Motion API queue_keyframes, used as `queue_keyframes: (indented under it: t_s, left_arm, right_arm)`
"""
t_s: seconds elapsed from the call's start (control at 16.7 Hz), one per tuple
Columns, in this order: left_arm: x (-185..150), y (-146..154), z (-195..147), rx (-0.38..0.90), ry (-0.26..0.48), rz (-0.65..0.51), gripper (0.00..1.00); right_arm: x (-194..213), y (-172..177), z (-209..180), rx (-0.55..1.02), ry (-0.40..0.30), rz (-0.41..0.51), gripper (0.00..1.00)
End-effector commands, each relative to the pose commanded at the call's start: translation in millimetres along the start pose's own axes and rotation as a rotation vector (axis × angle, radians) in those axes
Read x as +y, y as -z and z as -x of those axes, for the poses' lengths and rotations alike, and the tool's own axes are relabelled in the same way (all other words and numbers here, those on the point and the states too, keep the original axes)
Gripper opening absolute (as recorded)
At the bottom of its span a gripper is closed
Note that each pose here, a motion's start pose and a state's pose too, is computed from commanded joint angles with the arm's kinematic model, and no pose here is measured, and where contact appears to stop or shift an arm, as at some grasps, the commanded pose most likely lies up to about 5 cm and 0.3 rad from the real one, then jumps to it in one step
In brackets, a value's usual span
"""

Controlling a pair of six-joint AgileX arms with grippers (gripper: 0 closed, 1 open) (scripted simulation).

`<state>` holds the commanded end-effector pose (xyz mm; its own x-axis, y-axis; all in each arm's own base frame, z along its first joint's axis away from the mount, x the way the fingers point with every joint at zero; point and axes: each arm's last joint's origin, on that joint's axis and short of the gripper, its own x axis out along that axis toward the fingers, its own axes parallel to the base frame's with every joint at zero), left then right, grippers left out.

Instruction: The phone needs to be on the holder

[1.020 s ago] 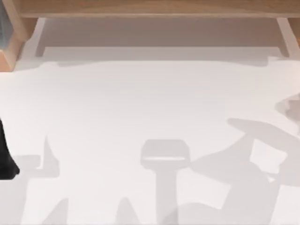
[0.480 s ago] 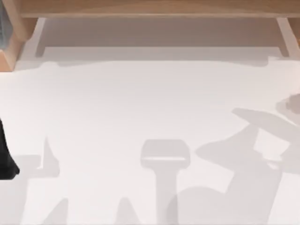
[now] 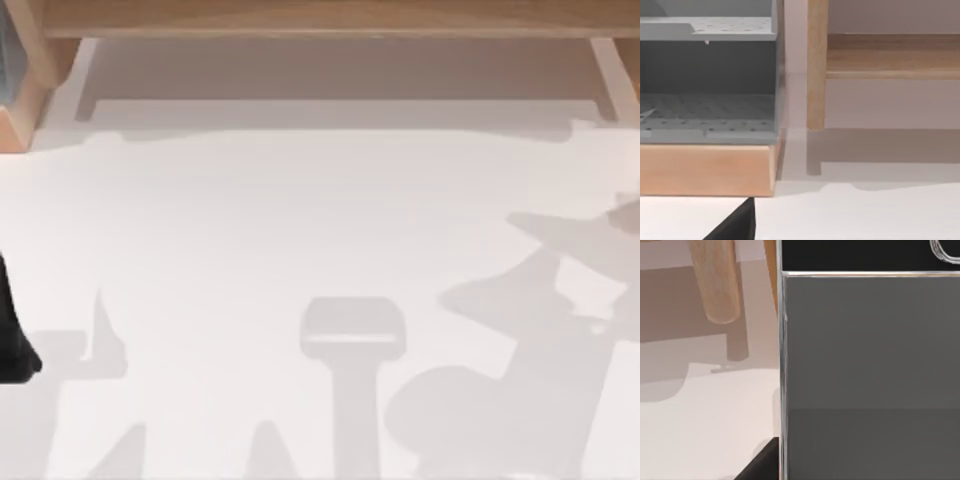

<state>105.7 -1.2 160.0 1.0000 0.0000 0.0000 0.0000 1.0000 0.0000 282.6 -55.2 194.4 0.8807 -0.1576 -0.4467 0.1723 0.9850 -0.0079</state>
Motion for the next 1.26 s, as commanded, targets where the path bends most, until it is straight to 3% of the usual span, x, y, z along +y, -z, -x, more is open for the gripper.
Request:
queue_keyframes:
  t_s: [0.12, 0.9, 1.26]
  left_arm:
    - [0.0, 0.0, 0.0, 0.0, 0.0, 0.0, 1.0]
    - [0.0, 0.0, 0.0, 0.0, 0.0, 0.0, 1.0]
    - [0.0, 0.0, 0.0, 0.0, 0.0, 0.0, 1.0]
  right_arm:
    - [0.0, 0.0, 0.0, 0.0, 0.0, 0.0, 0.0]
    - [0.0, 0.0, 0.0, 0.0, 0.0, 0.0, 0.98]
    - [0.0, 0.0, 0.0, 0.0, 0.0, 0.0, 1.0]
